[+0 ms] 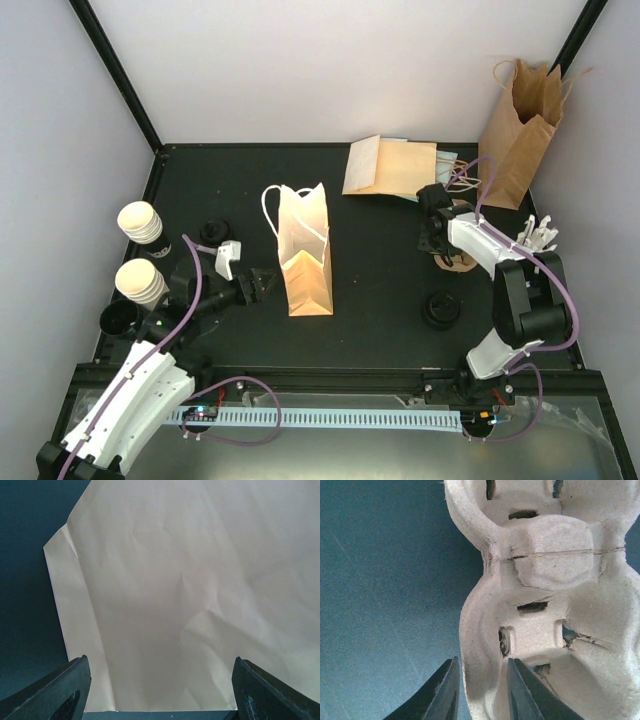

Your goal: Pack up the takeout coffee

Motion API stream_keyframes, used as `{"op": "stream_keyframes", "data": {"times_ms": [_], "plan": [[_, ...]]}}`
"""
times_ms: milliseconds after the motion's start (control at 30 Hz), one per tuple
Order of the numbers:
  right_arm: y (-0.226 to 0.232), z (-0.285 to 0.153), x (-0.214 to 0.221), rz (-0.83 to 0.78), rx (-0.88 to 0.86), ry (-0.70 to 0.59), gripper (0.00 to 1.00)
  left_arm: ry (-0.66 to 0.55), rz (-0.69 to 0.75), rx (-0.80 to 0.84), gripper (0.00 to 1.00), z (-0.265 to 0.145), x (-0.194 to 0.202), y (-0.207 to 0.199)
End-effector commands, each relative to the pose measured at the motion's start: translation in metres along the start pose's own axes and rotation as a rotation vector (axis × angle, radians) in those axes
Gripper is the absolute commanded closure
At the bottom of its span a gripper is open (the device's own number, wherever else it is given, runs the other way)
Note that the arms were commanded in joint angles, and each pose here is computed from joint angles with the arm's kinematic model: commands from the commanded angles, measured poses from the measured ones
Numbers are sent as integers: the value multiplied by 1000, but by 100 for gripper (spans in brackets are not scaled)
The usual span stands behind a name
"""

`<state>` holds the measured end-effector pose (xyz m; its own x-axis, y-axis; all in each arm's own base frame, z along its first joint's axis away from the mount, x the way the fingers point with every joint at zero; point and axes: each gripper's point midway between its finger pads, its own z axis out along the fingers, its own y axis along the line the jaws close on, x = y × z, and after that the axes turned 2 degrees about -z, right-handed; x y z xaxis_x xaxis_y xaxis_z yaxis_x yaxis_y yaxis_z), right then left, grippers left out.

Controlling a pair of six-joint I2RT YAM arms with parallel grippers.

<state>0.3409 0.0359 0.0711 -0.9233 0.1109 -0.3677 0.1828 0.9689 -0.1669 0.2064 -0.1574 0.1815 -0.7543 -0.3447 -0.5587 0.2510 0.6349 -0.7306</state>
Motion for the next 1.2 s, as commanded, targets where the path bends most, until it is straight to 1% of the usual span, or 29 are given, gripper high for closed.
{"op": "stream_keyframes", "data": {"times_ms": [0,467,500,533,567,833,1167], "plan": [[-1,1,-10,1,20,-12,70,-8,8,-8,20,1,-1,3],[-2,3,-9,-10,30,0,71,2,8,-11,23,2,3,6],[-2,3,-8,-11,30,0,72,1,9,-12,23,2,3,6],[-2,3,-9,-11,30,-1,78,2,9,-12,22,2,3,6],[-2,3,-9,-10,31,-2,79,1,9,-11,22,2,3,6],[-3,3,-9,-14,34,2,77,6,8,-14,22,2,4,7],[-12,-11,-15,-10,65,-39,80,0,13,-9,23,2,2,5]]}}
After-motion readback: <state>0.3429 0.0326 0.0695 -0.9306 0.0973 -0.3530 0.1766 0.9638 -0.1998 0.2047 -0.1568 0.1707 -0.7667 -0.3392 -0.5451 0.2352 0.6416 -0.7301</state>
